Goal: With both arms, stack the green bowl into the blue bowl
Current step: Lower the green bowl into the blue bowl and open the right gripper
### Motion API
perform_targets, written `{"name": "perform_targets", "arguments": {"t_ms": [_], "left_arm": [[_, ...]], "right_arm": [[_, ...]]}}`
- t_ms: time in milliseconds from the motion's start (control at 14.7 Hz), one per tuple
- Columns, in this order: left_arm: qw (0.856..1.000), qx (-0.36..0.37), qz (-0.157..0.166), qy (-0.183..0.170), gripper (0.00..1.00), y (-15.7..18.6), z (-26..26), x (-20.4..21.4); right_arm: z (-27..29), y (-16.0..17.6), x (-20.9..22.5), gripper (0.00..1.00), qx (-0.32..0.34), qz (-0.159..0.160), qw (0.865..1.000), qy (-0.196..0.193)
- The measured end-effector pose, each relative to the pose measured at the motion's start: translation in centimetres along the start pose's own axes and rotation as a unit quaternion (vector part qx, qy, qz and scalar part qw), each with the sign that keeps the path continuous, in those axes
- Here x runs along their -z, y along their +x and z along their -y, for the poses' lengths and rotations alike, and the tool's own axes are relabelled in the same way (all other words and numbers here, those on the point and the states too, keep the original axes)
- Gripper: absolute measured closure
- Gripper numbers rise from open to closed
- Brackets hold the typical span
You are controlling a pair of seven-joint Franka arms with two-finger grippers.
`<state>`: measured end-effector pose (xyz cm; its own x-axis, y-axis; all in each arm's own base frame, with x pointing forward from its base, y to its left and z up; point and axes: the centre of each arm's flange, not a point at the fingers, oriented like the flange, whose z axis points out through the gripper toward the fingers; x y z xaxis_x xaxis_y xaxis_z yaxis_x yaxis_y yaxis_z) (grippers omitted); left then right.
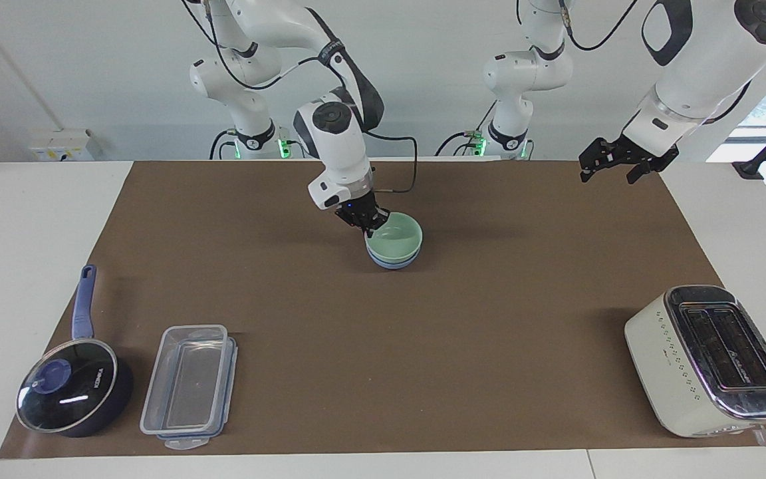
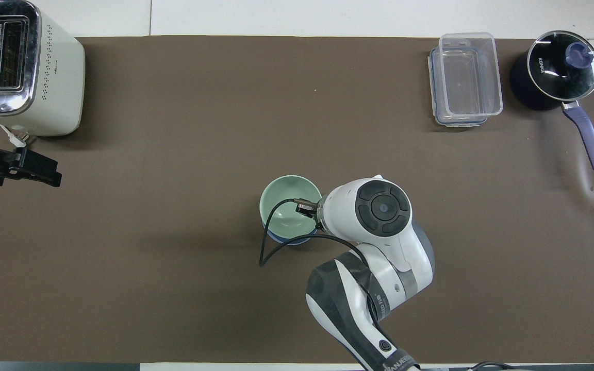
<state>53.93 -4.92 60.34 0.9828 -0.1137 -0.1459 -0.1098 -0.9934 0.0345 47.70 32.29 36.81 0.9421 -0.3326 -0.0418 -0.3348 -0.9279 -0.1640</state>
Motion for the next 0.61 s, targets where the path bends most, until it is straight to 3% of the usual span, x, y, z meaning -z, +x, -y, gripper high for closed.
{"name": "perform_targets", "arguments": {"t_ms": [612], "left_arm": [[1.000,0.000,-0.005,0.006,0.00,0.15,0.01,-0.04]], "right_arm": [[-0.07,-0.75,-0.78,0.95,0.005,0.003,1.000,-0.004]]}}
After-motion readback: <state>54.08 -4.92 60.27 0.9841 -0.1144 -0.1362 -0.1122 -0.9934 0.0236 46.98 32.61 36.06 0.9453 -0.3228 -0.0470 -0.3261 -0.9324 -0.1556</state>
